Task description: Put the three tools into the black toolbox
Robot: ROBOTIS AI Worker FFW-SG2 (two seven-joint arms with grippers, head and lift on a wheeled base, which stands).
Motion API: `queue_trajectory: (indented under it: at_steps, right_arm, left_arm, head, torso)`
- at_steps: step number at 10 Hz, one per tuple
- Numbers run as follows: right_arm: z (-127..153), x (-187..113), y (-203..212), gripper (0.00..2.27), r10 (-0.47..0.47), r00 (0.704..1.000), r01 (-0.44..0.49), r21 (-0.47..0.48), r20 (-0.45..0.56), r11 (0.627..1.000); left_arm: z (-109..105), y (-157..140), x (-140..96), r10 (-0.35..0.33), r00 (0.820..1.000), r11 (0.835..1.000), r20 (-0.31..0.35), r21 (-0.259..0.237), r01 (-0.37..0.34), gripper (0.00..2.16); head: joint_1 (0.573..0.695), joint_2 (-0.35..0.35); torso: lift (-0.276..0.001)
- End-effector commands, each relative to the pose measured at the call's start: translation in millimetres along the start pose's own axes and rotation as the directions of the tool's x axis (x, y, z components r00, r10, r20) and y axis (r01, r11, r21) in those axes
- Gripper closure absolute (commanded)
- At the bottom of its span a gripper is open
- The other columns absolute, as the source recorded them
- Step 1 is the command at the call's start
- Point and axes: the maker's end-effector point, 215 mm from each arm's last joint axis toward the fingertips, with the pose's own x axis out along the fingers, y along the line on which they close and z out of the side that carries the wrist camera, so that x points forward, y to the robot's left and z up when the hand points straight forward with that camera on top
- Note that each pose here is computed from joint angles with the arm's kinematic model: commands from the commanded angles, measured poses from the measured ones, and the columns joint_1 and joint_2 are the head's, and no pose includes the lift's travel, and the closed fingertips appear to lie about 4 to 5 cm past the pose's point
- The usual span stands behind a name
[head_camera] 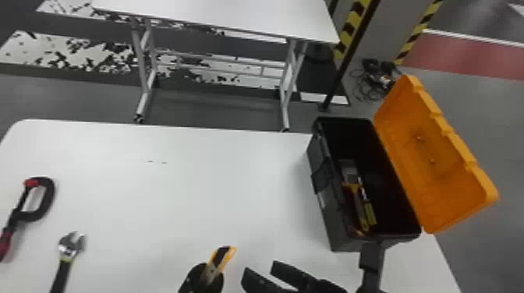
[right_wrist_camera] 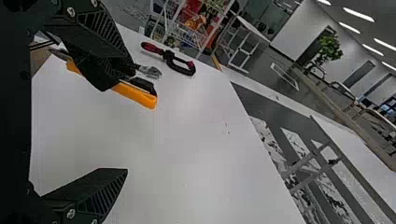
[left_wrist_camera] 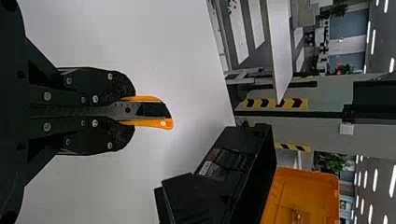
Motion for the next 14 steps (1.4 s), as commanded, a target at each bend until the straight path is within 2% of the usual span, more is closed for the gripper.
queue_trajectory:
  at_steps: [1, 3, 8, 9, 10, 12, 13, 14]
  right_arm:
    - [-9, 12, 6, 0.13, 0.017, 1.0, -0.017, -0.002, -0.017, 1.0]
    - [-12, 19, 6, 0.13, 0.027, 1.0, -0.027, 0.001, -0.013, 1.0]
    - [-8, 24, 6, 0.13, 0.037, 0.999, -0.036, -0.014, 0.019, 0.999]
    - [-9, 24, 6, 0.23, 0.036, 0.999, -0.036, -0.015, 0.017, 0.999]
    - [-9, 25, 8, 0.6, 0.037, 0.999, -0.037, -0.018, 0.014, 0.999]
    - [-9, 28, 11, 1.97, 0.041, 0.999, -0.041, -0.029, 0.011, 0.999]
    - [-8, 28, 13, 2.24, 0.044, 0.999, -0.044, -0.032, 0.012, 0.999]
    - [-5, 28, 13, 2.24, 0.047, 0.999, -0.047, -0.038, 0.019, 0.998]
  left_arm:
    - [-2, -11, 0, -0.015, 1.0, 1.0, -0.004, 0.013, 0.015, 1.84]
    - [-1, -19, -2, -0.024, 1.0, 0.999, -0.002, 0.023, 0.024, 1.84]
    - [-2, -37, -7, -0.043, 0.999, 0.998, -0.01, 0.046, 0.044, 1.84]
    - [-2, -37, -7, -0.043, 0.999, 0.998, -0.01, 0.046, 0.044, 1.84]
    - [-1, -36, -7, -0.042, 0.999, 0.998, -0.009, 0.047, 0.042, 1.84]
    - [-2, -34, -5, -0.039, 0.999, 0.998, -0.013, 0.051, 0.039, 1.84]
    - [-3, -33, -4, -0.037, 0.999, 0.998, -0.015, 0.051, 0.038, 1.84]
    - [-3, -33, -4, -0.037, 0.999, 0.998, -0.015, 0.052, 0.038, 1.84]
  head:
    - [0.695, -0.172]
    - [0.695, -0.151]
    - [0.695, -0.181]
    - [0.695, -0.184]
    - [0.695, -0.187]
    - [0.695, -0.177]
    - [0.695, -0.168]
    - [0.695, -0.167]
  torso:
    - [-0.051]
    - [-0.051]
    - [-0.051]
    - [-0.051]
    - [-0.051]
    - [-0.051]
    - [-0.051]
    - [-0.051]
